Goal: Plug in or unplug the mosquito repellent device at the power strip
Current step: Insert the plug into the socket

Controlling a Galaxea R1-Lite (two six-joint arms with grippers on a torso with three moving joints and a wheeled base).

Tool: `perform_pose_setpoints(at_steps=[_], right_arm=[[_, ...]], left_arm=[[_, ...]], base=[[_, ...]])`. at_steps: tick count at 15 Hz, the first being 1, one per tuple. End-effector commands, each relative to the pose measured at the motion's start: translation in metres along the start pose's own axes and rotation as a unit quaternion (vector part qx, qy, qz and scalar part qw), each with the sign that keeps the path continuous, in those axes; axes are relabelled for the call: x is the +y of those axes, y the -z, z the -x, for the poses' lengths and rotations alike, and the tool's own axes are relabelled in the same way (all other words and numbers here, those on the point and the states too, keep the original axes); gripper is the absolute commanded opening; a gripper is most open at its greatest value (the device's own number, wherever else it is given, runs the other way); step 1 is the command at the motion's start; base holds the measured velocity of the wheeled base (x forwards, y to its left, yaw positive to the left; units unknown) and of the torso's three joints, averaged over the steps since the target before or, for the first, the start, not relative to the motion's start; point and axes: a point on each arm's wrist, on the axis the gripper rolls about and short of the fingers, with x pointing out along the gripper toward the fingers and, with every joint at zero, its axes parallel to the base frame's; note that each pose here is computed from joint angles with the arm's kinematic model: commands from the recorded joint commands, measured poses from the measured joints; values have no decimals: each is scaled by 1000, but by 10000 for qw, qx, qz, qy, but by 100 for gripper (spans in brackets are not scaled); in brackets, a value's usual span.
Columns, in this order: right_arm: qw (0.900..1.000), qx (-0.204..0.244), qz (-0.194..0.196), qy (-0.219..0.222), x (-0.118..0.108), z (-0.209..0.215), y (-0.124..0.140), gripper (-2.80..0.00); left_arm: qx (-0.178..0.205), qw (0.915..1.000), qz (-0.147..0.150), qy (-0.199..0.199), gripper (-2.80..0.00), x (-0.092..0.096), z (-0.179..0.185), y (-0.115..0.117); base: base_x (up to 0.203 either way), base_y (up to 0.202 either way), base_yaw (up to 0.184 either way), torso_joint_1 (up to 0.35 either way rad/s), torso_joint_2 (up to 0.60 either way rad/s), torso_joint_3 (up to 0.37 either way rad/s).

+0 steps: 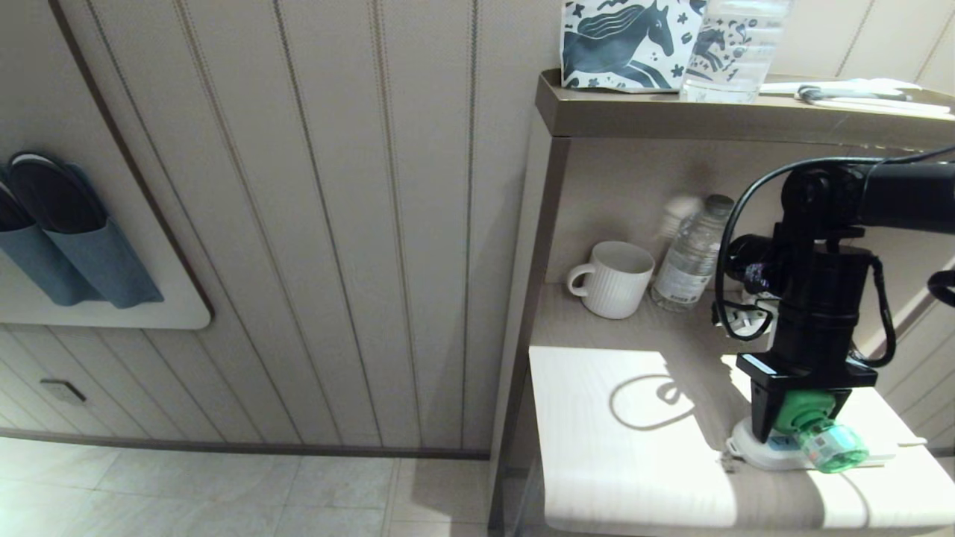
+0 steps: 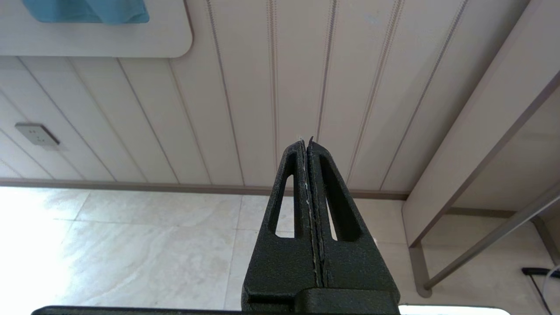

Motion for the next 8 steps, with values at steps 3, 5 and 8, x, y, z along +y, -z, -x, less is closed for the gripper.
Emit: perform_pose_setpoints(at_steps=[3,5,8], right_arm=[[9999,110,9,16,0,7,12,-280],[10000,27,13,11,0,11,16,-280],[9999,-150,8,0,-1,19,27,-280]], left_arm=[[5,10000,-1,-5,-280,0,0,0],[5,10000,-1,-5,-280,0,0,0],[4,10000,-1,-2,-280,0,0,0]], base=[[0,0,0,0,0,0],[0,0,0,0,0,0],[0,0,0,0,0,0]])
